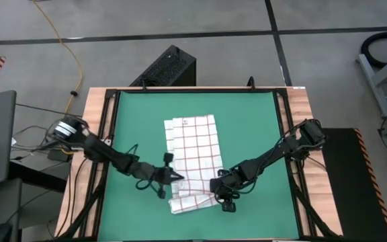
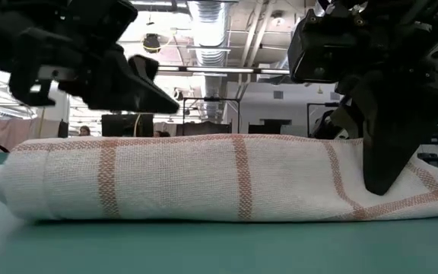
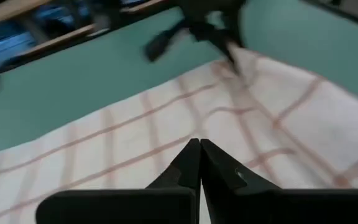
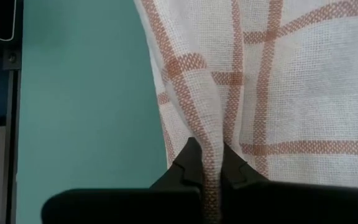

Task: Roll towel
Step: Roll the white towel

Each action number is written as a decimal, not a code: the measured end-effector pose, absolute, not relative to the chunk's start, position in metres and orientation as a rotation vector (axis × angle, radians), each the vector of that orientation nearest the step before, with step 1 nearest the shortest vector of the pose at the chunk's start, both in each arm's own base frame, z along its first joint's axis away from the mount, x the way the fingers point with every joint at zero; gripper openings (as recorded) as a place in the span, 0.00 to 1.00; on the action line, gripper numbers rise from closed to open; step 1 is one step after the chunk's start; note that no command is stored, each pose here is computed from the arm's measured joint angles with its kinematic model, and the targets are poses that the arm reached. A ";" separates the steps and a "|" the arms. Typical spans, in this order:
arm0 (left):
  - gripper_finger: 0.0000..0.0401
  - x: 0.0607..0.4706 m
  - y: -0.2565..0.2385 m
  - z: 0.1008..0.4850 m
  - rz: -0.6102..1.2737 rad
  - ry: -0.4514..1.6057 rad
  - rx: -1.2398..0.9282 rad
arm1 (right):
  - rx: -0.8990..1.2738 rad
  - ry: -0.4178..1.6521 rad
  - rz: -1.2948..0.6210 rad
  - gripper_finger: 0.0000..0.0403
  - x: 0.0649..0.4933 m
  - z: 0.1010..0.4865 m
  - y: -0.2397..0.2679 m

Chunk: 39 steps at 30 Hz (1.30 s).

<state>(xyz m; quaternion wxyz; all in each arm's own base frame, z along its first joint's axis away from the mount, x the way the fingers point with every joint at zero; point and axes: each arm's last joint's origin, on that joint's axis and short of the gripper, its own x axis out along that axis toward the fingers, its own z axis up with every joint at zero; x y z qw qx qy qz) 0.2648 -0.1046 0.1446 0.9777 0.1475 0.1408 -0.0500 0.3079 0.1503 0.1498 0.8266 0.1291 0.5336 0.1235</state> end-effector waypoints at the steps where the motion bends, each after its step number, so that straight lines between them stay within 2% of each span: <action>1: 0.00 0.269 -0.108 0.140 -0.124 0.286 0.299 | 0.274 1.133 0.262 0.04 0.308 0.150 0.150; 10: 0.00 0.303 -0.138 0.119 -0.224 0.340 0.363 | 0.276 1.130 0.262 0.04 0.308 0.150 0.150; 14: 0.00 0.303 -0.135 0.095 -0.208 0.482 0.344 | 0.292 1.128 0.272 0.04 0.308 0.151 0.151; 19: 0.00 0.304 -0.132 0.079 -0.183 0.550 0.260 | 0.311 1.147 0.294 0.04 0.307 0.153 0.154; 26: 0.00 0.302 -0.134 0.076 -0.191 0.607 0.125 | 0.427 1.198 0.379 0.04 0.306 0.157 0.157; 39: 0.00 0.294 -0.150 0.076 -0.289 0.626 0.070 | 0.584 1.236 0.254 0.04 0.318 0.157 0.120</action>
